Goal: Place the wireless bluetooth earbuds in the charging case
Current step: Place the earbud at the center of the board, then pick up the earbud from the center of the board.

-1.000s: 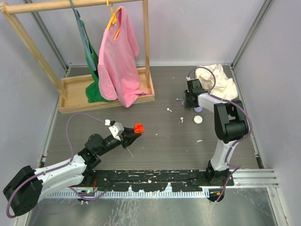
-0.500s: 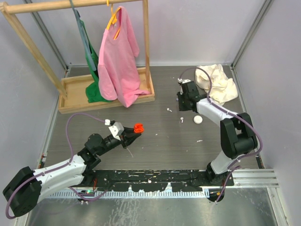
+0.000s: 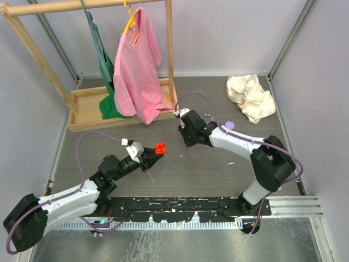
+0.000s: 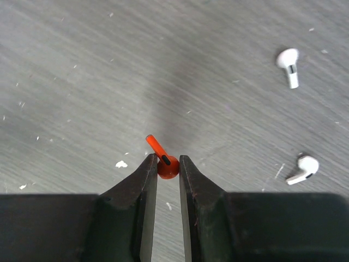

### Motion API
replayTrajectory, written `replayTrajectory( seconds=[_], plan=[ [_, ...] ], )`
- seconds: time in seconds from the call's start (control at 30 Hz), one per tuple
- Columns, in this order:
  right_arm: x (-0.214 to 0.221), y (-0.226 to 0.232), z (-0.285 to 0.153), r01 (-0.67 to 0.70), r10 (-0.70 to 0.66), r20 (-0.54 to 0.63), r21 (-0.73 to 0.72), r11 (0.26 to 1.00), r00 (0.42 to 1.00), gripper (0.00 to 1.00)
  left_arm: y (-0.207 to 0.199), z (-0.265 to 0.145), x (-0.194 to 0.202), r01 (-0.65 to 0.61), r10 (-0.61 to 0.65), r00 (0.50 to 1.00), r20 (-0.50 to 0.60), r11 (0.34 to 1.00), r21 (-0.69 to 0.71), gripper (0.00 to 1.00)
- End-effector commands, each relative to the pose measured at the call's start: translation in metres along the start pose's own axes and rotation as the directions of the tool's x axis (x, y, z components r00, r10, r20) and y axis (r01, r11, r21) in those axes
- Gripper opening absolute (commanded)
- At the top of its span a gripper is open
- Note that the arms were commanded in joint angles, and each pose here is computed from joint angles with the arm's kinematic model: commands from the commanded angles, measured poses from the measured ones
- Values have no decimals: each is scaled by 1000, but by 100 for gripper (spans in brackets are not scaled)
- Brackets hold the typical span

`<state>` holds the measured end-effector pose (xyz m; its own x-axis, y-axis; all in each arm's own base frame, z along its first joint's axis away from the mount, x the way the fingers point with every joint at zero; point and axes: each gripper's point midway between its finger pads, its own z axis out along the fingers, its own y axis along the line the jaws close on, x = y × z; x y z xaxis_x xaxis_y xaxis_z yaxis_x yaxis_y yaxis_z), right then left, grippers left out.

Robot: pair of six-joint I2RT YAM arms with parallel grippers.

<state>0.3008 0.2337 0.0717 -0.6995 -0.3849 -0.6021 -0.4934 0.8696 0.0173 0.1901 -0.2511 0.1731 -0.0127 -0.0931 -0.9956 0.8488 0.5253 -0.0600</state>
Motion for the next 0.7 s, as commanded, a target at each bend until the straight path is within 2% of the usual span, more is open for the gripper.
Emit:
replayTrajectory(
  seconds=[0.0, 0.4, 0.67],
  plan=[
    [7, 17, 4, 29, -29, -5, -7, 1000, 1000, 19, 3, 6, -31, -41, 42, 995, 87, 999, -15, 0],
    [55, 36, 26, 102, -105, -127, -25, 994, 986, 22, 4, 8, -29, -38, 39, 996, 80, 999, -13, 0],
    [58, 35, 23, 124, -124, -141, -8, 992, 982, 33, 3, 8, -28, -38, 38, 996, 76, 999, -8, 0]
  ],
)
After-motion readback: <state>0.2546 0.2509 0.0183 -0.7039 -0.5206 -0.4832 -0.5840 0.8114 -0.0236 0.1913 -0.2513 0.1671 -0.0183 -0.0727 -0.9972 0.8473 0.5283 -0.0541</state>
